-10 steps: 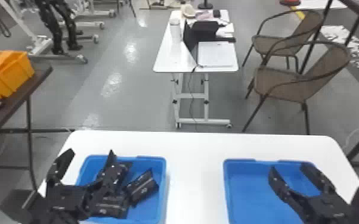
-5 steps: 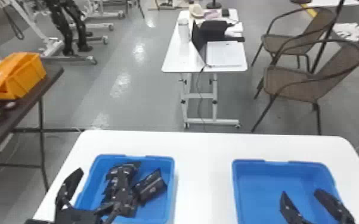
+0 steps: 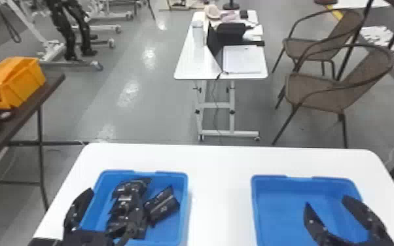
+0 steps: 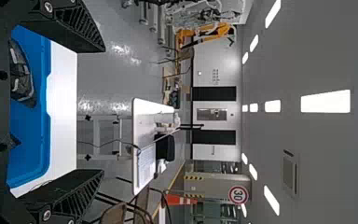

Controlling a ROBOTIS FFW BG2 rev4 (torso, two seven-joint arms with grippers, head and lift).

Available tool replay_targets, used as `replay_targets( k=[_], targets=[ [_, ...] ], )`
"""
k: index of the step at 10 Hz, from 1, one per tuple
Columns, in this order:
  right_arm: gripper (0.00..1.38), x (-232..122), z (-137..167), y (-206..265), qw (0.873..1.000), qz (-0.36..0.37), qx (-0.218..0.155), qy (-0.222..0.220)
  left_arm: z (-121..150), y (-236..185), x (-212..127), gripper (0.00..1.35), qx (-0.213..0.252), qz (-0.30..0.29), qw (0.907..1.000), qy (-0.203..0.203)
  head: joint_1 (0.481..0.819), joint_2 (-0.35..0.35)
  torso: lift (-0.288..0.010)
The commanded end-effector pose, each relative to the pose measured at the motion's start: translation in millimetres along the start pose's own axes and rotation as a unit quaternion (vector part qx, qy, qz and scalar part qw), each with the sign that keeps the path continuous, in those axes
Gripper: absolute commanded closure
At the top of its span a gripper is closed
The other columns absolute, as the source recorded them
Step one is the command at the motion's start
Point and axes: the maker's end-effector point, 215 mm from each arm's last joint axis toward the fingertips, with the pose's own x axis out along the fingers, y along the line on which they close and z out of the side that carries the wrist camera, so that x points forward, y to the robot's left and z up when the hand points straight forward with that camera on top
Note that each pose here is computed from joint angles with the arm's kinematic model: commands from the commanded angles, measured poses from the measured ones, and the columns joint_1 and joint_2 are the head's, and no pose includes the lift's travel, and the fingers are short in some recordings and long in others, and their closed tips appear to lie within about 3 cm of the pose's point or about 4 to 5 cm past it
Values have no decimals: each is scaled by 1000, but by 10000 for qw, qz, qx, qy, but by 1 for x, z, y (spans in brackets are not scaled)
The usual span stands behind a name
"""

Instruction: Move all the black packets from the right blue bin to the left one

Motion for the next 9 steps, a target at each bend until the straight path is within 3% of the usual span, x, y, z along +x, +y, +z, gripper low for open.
replay_targets(
  k=[1,9],
  targets=[
    [300,0,0,0,10000,1,1,-18,-6,-1,-1,104,-38,5,9999,110,695,110,0],
    [300,5,-2,2,10000,58,63,-35,-1,-7,8,105,34,-94,9999,77,695,105,0]
  ],
)
